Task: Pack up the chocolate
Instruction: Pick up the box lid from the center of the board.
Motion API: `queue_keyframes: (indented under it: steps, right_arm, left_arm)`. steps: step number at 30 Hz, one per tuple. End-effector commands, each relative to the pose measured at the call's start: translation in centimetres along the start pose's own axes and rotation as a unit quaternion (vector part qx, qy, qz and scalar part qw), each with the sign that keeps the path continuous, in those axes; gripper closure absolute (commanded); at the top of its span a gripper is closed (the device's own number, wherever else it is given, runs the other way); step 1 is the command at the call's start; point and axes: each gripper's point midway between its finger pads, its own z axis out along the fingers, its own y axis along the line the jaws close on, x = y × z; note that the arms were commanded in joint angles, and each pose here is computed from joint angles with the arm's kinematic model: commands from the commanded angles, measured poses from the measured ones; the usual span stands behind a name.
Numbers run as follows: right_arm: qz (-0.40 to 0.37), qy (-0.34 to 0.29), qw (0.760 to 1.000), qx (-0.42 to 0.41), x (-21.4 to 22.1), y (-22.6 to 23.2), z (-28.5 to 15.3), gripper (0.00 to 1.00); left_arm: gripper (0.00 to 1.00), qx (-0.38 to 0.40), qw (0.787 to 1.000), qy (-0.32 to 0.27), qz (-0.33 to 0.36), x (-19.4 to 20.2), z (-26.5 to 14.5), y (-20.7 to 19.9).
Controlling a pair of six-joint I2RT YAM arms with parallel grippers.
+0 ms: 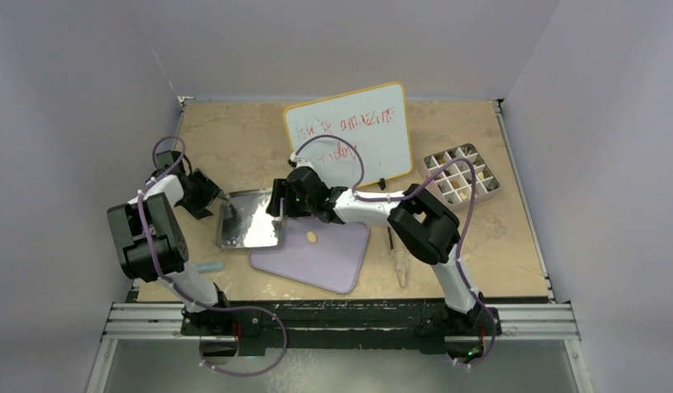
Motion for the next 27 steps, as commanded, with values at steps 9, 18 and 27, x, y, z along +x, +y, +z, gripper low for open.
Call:
queue_keyframes:
  steps: [9, 18, 27]
  right_arm:
    - [0.024, -0.005, 0.999, -0.039, -1.7, 2.6, 1.4, 0.27]
    - [0.01, -0.037, 0.989, -0.144, -4.4, 6.8, -0.8, 0.31]
    - [-0.016, -0.058, 0.971, -0.232, -5.8, 10.6, -2.4, 0.34]
  left_arm:
    - [0.51, 0.032, 0.999, 0.008, 0.009, -0.7, 0.3, -1.1]
    - [0.56, 0.043, 0.999, 0.019, 0.008, -0.3, 0.5, -1.4]
    - [0.62, 0.05, 0.998, 0.023, 0.012, -0.2, 0.3, -1.6]
